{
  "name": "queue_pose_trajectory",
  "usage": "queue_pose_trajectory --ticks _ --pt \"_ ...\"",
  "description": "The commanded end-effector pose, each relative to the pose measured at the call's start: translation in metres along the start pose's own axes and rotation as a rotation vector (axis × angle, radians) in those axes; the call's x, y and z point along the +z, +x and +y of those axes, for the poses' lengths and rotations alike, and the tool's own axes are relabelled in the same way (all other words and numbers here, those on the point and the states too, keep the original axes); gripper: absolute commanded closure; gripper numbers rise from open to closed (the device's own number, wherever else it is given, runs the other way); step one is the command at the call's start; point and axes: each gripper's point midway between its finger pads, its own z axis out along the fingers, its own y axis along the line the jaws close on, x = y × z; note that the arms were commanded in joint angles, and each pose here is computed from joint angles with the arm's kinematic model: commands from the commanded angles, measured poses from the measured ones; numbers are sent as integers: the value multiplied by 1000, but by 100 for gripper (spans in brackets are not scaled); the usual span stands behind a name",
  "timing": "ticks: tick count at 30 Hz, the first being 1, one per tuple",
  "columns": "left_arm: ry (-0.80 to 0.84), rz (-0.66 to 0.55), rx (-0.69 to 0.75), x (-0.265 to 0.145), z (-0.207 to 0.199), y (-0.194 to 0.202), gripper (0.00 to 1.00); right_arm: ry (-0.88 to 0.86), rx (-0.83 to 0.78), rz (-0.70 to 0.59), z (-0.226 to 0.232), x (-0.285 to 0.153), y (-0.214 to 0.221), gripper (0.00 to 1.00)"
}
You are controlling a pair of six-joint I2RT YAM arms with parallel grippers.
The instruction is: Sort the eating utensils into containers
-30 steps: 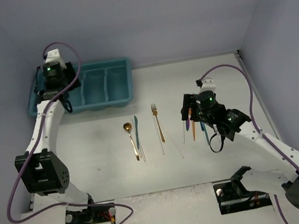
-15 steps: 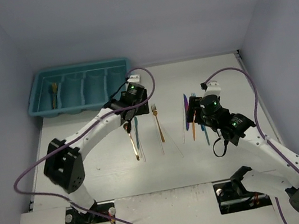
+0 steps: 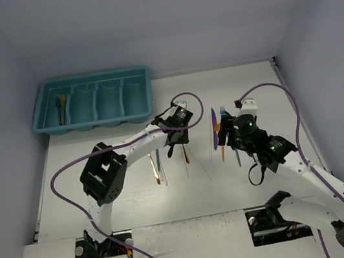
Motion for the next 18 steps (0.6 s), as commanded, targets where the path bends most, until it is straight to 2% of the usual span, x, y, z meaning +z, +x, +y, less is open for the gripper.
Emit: queue_pose_trajectory --ticks 1,18 --pt "53 -66 -46 -11 -21 -25 74 20 22 -51 -3 -1 -12 37" --pt "30 9 -59 16 -21 1 78 31 13 -45 -7 -1 -10 36"
